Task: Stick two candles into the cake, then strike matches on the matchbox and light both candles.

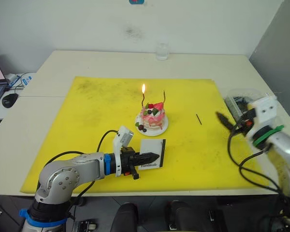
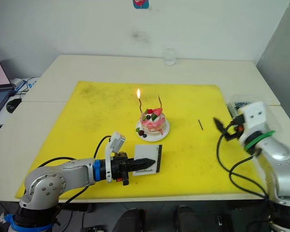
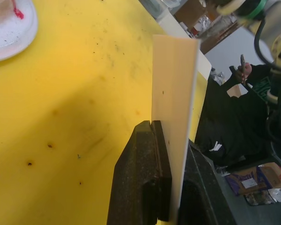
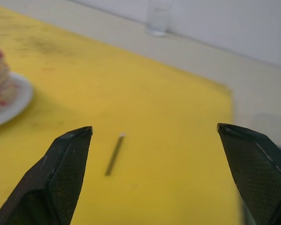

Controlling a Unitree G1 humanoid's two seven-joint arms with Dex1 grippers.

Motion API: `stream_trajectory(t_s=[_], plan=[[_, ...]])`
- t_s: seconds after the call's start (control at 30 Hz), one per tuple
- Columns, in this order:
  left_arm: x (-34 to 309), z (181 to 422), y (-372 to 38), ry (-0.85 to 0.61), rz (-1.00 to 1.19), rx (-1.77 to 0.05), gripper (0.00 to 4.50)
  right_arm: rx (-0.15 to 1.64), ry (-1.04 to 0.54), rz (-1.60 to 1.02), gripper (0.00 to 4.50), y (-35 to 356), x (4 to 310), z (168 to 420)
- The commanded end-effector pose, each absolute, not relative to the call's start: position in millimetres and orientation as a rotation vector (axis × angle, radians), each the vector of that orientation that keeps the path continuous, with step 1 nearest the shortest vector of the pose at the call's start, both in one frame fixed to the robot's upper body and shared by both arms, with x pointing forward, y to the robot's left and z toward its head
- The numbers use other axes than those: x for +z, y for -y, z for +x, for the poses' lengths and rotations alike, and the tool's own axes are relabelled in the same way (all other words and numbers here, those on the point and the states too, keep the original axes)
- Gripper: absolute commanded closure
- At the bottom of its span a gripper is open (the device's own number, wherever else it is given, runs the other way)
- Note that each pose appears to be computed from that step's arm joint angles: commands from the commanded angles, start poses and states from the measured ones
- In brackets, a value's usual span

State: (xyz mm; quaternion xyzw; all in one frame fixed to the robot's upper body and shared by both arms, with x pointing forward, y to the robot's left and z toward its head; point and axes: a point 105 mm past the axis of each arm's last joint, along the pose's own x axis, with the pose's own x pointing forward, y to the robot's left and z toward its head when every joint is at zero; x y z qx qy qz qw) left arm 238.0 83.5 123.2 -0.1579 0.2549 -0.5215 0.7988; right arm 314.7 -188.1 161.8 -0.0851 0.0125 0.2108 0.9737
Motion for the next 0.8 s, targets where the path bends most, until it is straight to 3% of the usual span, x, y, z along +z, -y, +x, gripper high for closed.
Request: stream_trajectory(t_s=[0.03, 0.27, 0.53, 0.63, 0.8], plan=[[133.5, 239.3, -84.2, -0.497, -0.326, -1.129, 4.5, 0.421, 0.0, -0.145, 0.05, 178.8, 156.8, 323.3], [134.3, 239.0, -85.6, -0.498, -0.316, -1.126, 4.5, 0.335, -0.011, -0.144, 0.05, 175.6, 137.3, 361.2], [136.0, 239.0, -87.0, -0.495, -0.31, -1.122, 4.5, 0.286, -0.078, -0.161, 0.05, 173.4, 114.1, 370.3], [136.4, 239.0, -85.8, -0.494, -0.311, -1.124, 4.5, 0.249, -0.106, -0.139, 0.63, 176.4, 109.3, 370.5], [136.4, 239.0, -84.5, -0.497, -0.312, -1.128, 4.5, 0.246, -0.155, -0.134, 2.42, 170.3, 103.9, 367.0]])
